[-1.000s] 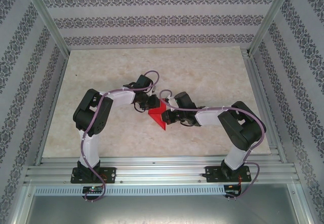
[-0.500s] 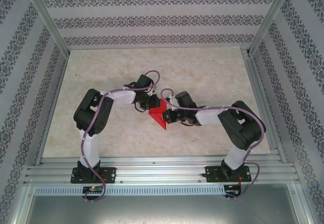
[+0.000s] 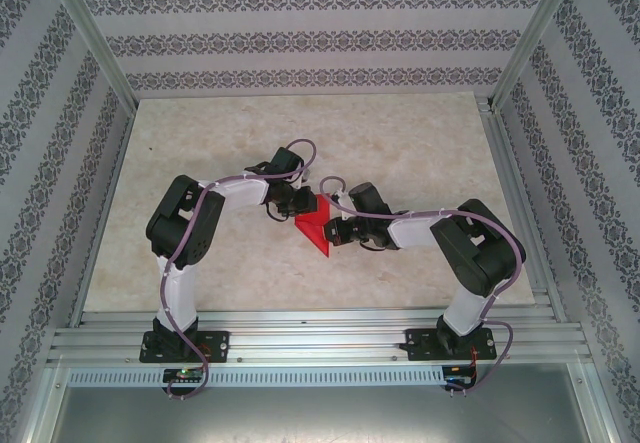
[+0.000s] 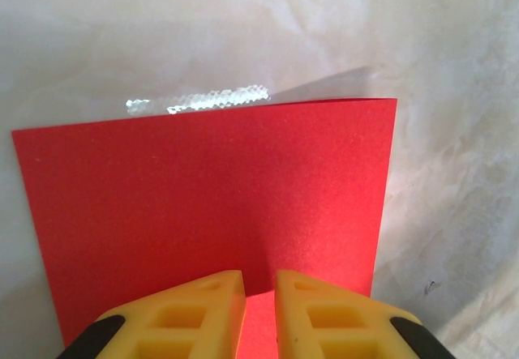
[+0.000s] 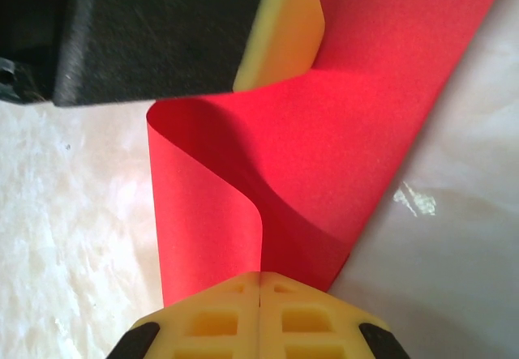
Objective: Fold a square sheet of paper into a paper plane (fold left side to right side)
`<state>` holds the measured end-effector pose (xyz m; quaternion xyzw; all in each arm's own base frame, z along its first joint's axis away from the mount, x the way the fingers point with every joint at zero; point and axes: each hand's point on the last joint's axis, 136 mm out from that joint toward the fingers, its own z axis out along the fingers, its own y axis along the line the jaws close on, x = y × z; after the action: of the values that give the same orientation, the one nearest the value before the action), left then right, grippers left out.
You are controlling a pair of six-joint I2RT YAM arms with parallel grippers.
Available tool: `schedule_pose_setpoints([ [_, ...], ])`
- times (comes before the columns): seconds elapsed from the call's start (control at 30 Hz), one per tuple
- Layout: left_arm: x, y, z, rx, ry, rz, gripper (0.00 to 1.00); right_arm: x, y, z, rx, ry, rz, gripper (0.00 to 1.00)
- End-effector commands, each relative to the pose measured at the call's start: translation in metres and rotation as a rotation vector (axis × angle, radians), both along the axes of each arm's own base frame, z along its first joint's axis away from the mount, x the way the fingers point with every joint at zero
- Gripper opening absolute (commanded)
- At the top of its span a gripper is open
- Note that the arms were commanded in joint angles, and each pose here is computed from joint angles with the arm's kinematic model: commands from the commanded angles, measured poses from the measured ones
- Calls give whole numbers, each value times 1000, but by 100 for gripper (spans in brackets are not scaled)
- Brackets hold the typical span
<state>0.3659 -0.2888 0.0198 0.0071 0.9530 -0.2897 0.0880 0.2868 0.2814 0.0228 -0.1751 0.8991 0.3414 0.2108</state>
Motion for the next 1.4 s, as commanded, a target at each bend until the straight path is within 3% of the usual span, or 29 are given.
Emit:
schedule_pose_setpoints([
  [0.0, -18, 9, -38, 101, 69, -21, 21, 5, -2, 4, 13, -20, -25, 0],
  [1.37, -20, 8, -41, 108, 76, -31, 21, 12, -8, -6, -35, 9, -40, 0],
])
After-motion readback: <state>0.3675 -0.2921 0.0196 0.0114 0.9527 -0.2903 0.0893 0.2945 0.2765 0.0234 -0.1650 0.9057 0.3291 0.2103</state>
